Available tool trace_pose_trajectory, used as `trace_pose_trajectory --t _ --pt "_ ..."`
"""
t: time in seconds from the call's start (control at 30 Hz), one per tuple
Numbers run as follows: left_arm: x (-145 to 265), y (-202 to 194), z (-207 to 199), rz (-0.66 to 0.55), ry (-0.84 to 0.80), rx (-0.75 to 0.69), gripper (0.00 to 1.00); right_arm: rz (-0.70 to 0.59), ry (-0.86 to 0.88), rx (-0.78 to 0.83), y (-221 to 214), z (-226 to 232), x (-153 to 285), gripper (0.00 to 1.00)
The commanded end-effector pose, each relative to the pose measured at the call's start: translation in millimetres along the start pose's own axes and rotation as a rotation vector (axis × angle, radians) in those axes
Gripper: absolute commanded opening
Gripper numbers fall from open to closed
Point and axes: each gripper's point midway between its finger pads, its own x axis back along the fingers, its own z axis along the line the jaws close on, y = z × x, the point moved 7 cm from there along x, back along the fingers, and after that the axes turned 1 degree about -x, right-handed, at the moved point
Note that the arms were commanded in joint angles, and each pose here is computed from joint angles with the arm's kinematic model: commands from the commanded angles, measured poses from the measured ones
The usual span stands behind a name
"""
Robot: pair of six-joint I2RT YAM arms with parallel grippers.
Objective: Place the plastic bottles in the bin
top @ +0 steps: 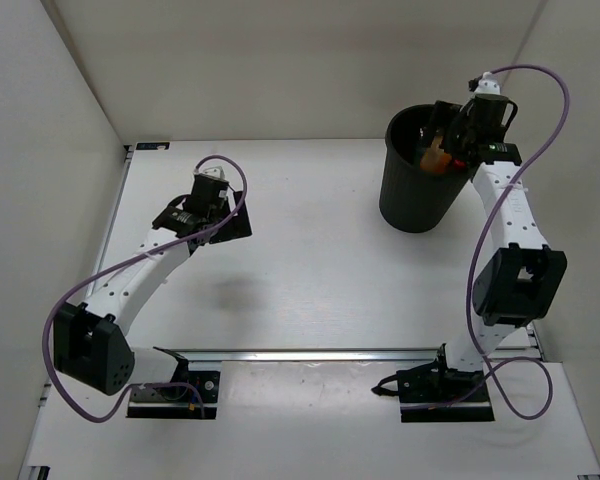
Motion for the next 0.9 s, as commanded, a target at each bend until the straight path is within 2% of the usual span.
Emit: trace_pose_trajectory --t 0.0,0.1,0.2,0.3,0.33,0.37,0.43,0.6,0.67,0.7,0.77,0.87 --pt "13.1 18.6 -1.5 -0.071 -0.016 0.01 0.99 -0.08 0.001 0.033 31.5 11.7 30.8 0.99" --pt "19.9 18.6 2.9 -0.094 -0.021 0.027 0.99 -0.13 -0.032 0.092 46.8 22.2 51.9 0.99" --pt "23.9 21.3 9.0 -0.097 -0.009 0.035 0.99 -0.084 -0.085 0.11 47.6 33.8 73.8 0.99" --pt "26.7 20.9 17.5 -0.096 0.017 0.03 0.99 -0.015 -0.102 0.143 28.4 49.6 102.1 0.99" --pt "30.6 24.5 17.3 -0.114 0.013 0.038 0.98 -0.023 -0.073 0.163 18.4 60.5 117.4 0.99" --pt "34.4 25.4 19.1 -0.121 0.012 0.035 0.98 -0.095 -0.079 0.177 23.1 63.1 139.5 0.99" --pt "39.0 25.2 24.9 -0.13 0.029 0.039 0.99 -0.103 -0.068 0.188 -9.4 80.2 159.9 0.99" --pt "55.9 22.4 41.3 -0.168 0.057 0.049 0.99 0.051 0.221 0.092 -84.2 98.9 200.0 0.99" --pt "60.2 17.7 49.3 -0.167 0.094 0.061 0.98 0.165 0.239 0.106 -135.9 99.6 200.2 0.99" --pt "63.1 15.5 53.5 -0.167 0.105 0.064 0.99 0.172 0.251 0.092 -141.5 100.5 203.1 0.99" --pt "66.7 11.3 56.8 -0.165 0.122 0.069 0.99 0.282 0.3 0.083 -178.2 103.6 205.3 1.0" --pt "68.8 4.7 62.3 -0.162 0.155 0.095 0.98 0.355 0.337 0.08 -201.8 103.0 207.4 1.0"
